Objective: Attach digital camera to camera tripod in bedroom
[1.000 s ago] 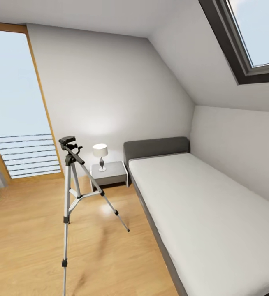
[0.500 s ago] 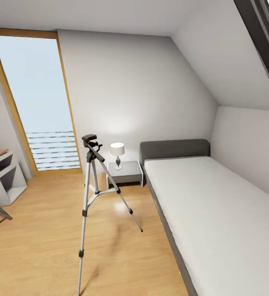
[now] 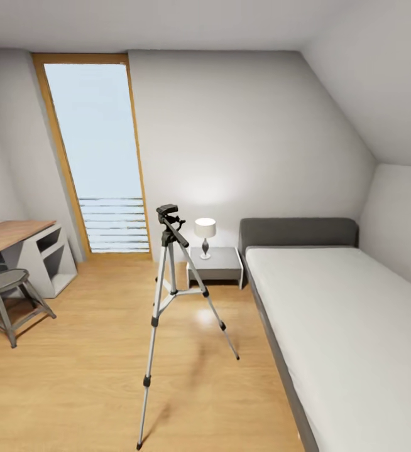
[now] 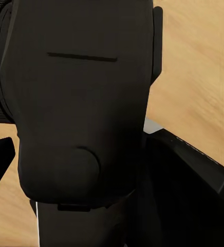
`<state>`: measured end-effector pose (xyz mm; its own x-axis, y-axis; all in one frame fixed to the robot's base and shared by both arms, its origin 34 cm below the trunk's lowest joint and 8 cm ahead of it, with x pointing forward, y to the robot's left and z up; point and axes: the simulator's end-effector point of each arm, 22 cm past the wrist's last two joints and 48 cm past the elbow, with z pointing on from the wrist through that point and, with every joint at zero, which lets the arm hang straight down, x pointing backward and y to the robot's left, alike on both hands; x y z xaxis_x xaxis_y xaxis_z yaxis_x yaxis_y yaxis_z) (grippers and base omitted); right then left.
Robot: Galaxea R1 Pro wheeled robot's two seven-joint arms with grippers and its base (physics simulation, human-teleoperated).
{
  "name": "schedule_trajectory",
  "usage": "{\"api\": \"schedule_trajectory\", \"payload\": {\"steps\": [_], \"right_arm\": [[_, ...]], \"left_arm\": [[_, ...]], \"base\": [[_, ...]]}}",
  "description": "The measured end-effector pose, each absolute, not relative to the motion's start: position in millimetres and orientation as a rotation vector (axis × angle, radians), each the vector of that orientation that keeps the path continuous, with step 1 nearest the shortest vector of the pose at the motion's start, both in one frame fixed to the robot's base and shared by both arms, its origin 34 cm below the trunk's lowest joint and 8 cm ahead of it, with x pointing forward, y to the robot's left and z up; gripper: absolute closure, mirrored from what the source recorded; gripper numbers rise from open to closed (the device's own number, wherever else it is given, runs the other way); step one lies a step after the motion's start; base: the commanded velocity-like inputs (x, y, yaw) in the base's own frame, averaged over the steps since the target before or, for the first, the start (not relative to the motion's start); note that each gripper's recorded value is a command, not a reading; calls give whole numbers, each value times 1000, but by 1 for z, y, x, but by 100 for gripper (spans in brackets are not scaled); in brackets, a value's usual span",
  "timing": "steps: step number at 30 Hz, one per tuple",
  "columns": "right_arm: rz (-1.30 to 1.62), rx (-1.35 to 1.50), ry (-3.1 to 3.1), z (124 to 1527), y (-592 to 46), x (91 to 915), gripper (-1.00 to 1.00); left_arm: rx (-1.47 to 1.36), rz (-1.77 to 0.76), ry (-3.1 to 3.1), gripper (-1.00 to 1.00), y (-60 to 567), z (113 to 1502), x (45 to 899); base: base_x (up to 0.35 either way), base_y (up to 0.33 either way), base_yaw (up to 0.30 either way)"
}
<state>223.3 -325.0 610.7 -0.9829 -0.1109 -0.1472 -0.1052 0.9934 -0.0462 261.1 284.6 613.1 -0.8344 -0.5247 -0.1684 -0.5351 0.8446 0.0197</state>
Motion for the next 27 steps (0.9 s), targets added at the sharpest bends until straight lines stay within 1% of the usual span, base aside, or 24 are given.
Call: {"api": "schedule_trajectory", "payload": {"steps": [16,27], "right_arm": [[-58,-163,2986,611,-325,224,-100],[-58,-164,2987,611,-325,223,-100]], "left_arm": [[-832,102,2865,100,286,613,261],[-831,100,2865,100,285,613,261]], "base": [[177,0,288],[29,0,288]]}}
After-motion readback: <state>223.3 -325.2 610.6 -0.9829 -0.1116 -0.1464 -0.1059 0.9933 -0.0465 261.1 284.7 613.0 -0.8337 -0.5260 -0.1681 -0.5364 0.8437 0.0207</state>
